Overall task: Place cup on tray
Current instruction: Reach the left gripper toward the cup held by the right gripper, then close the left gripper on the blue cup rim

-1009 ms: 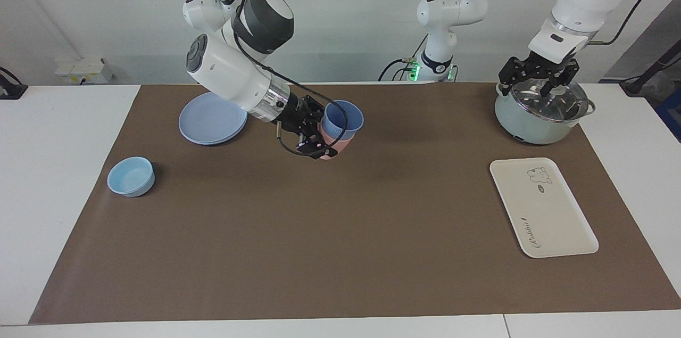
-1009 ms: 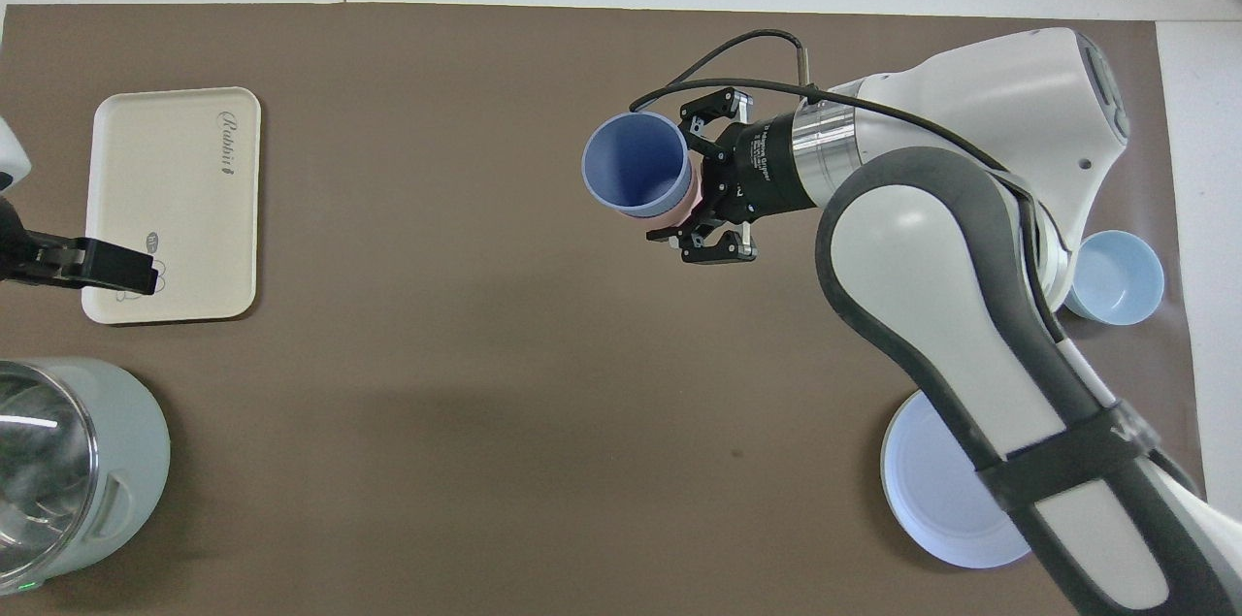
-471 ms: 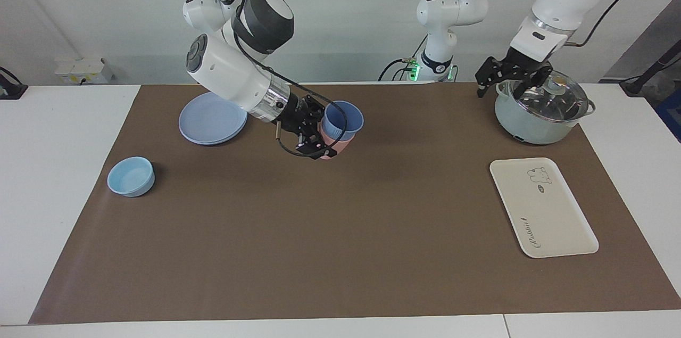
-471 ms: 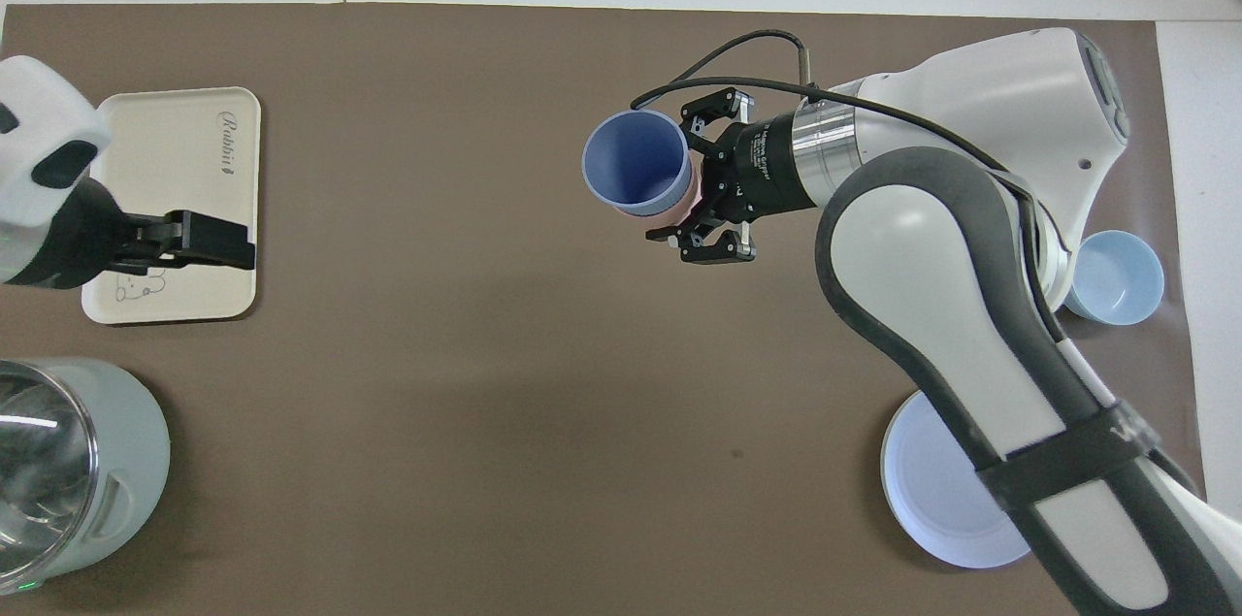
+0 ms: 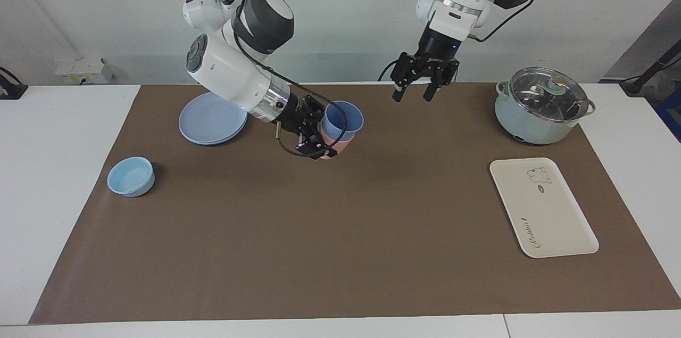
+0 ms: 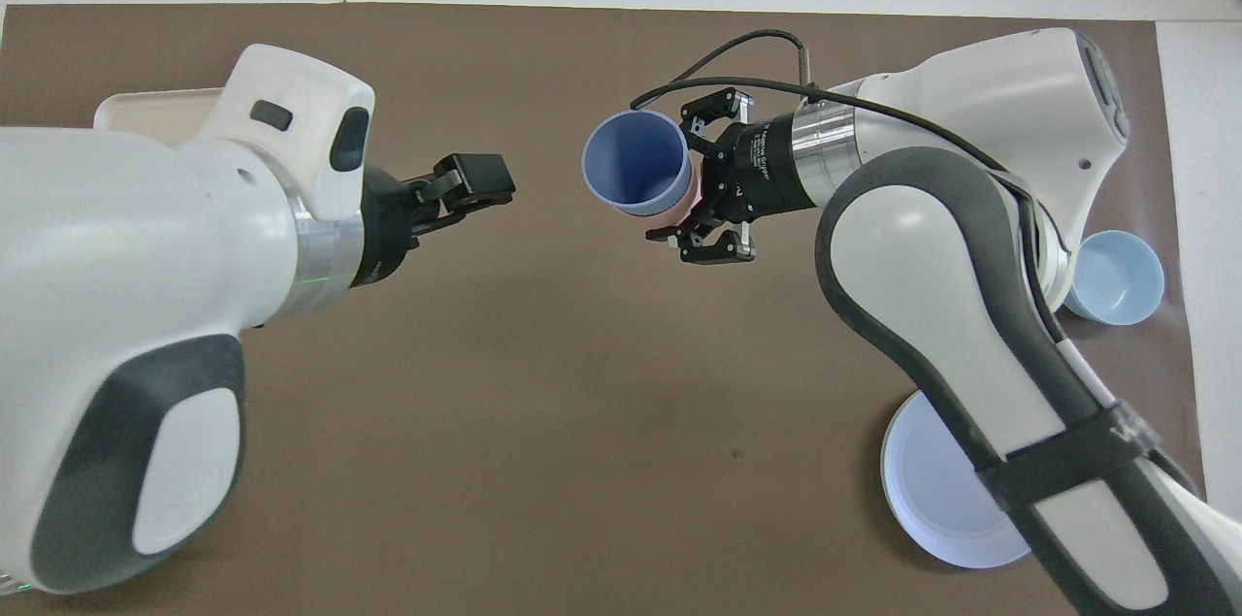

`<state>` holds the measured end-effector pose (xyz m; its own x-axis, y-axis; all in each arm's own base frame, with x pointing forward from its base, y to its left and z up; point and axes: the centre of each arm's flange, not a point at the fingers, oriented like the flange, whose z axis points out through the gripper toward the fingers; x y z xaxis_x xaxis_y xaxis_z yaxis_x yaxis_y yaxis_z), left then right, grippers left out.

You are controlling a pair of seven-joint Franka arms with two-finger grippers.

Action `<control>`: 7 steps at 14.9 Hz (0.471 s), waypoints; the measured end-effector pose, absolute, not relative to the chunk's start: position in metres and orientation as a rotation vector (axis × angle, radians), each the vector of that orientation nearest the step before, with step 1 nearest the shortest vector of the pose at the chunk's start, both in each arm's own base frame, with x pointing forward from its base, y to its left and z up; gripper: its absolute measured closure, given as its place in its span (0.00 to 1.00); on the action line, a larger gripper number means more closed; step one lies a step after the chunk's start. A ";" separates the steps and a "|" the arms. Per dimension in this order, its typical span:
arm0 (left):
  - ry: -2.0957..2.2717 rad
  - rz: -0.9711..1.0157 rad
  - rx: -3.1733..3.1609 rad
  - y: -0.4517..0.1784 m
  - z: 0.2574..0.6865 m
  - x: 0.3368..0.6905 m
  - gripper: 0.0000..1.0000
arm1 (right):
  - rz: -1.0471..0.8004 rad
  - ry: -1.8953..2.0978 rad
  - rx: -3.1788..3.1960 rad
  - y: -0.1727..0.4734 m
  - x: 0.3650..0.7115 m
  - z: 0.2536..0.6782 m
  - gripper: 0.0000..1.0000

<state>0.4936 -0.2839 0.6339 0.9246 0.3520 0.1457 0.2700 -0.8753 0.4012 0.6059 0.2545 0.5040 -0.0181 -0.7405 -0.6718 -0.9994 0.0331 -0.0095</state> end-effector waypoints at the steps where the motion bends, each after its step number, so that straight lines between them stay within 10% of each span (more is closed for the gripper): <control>1: 0.464 0.311 2.679 -0.299 0.632 0.489 0.11 | 0.669 1.811 -1.759 0.254 0.606 0.504 0.20; 3: 0.464 0.338 2.639 -0.318 0.628 0.488 0.30 | 0.669 1.811 -1.759 0.255 0.606 0.504 0.20; 7: 0.495 0.376 2.566 -0.340 0.608 0.502 0.32 | 0.669 1.811 -1.759 0.255 0.606 0.504 0.20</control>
